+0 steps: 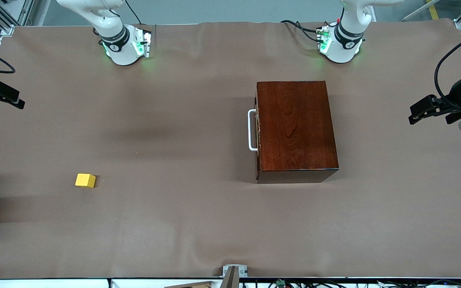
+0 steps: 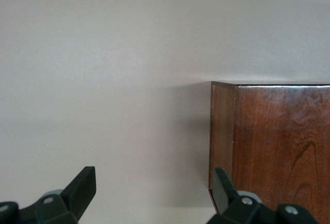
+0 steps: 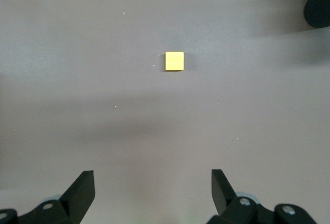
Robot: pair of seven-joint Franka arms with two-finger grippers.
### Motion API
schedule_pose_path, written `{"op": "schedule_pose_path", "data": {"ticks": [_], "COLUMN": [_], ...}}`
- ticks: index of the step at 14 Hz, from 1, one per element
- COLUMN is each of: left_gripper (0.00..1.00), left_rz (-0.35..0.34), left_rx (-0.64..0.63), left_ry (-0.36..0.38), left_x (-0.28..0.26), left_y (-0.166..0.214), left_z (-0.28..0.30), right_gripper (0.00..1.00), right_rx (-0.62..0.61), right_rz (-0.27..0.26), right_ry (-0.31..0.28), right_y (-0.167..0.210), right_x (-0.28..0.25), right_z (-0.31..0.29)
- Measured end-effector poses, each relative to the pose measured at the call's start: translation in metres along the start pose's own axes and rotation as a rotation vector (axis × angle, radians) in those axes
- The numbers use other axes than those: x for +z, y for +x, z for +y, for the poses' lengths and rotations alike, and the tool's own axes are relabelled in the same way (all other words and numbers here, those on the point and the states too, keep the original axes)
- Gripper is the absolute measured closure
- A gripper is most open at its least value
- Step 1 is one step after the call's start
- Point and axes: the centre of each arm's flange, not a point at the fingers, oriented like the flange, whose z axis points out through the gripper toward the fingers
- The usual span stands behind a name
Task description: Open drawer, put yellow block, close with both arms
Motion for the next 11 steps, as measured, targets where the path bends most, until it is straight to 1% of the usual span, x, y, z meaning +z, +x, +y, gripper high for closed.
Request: {"op": "schedule_pose_path", "data": {"ticks": [8,11], "left_gripper": [0.00,0.00], "left_rz": [0.002,0.015], "left_rx": [-0.002,-0.002], "left_ry": [0.000,-0.001], "left_x": [-0.0004,-0.0027], "left_y": [0.0002,0.0013], "left_z": [-0.0008,-0.0009], "right_gripper": [0.00,0.00], "right_rx": [0.003,0.004], "right_rz": [0.000,0.000], "right_ry": [0.000,-0.001], "right_y": [0.0012,0.0013], "right_x": [0.0013,0.0010], "right_z": [0.0018,0.0021]}}
